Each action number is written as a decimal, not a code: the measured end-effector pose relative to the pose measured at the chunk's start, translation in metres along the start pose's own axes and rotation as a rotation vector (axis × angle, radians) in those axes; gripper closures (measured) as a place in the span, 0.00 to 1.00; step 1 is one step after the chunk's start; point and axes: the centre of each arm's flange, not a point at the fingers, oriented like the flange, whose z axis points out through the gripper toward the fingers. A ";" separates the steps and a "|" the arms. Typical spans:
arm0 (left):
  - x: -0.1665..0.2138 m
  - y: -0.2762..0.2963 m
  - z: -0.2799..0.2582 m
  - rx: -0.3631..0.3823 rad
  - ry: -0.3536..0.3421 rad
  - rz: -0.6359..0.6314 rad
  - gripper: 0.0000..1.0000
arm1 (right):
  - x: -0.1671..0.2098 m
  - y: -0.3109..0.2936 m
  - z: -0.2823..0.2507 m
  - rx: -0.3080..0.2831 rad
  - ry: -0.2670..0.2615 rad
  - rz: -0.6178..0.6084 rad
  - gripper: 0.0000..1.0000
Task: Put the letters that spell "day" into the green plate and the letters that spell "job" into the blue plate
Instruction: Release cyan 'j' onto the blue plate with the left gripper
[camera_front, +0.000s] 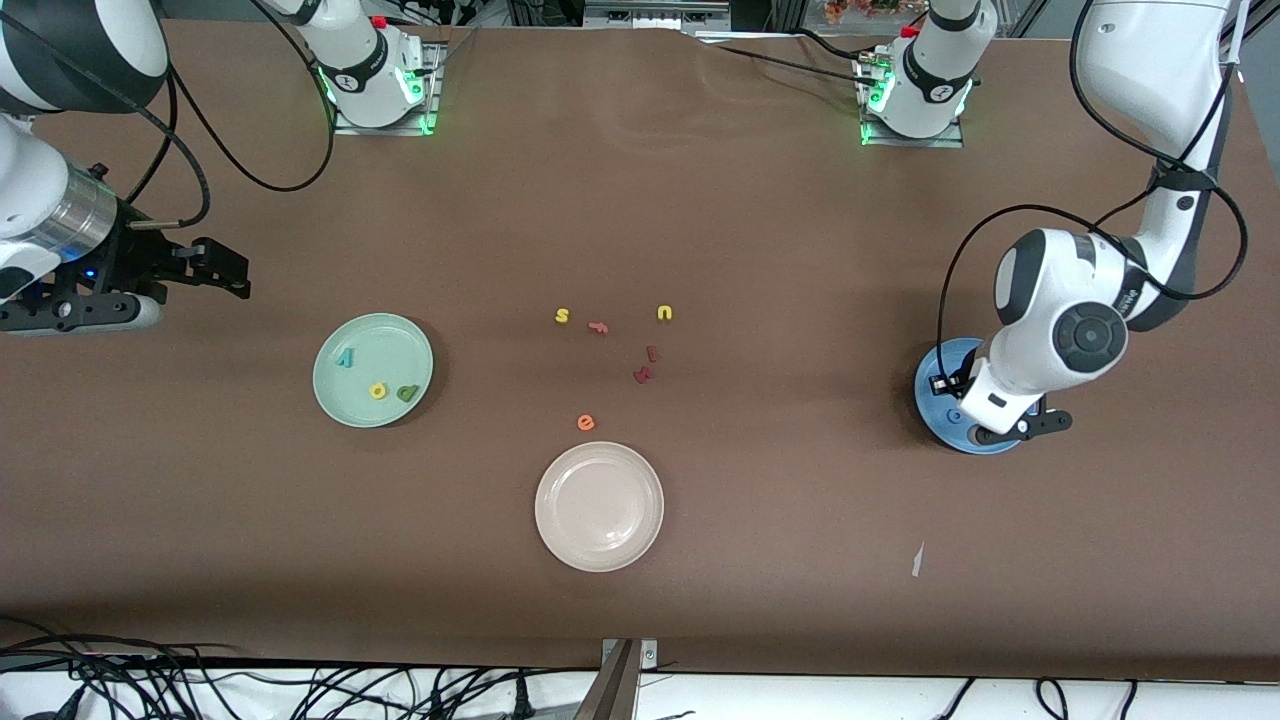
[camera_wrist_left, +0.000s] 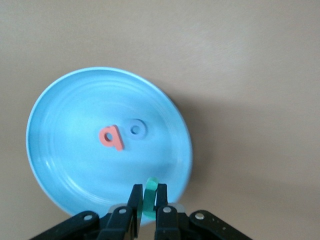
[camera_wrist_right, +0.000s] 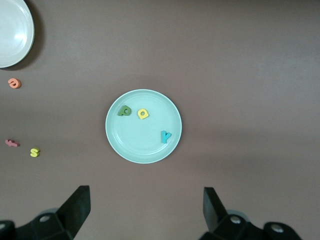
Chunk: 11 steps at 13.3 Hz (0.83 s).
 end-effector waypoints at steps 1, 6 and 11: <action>-0.006 -0.010 0.019 0.003 0.026 0.022 0.85 | 0.000 0.000 0.000 0.000 -0.002 -0.010 0.00; -0.003 -0.029 0.017 0.004 0.037 0.060 0.57 | -0.003 0.005 0.001 0.001 -0.024 -0.055 0.00; 0.022 -0.045 -0.063 0.052 -0.050 0.026 0.02 | -0.002 0.011 -0.008 -0.001 -0.009 -0.049 0.00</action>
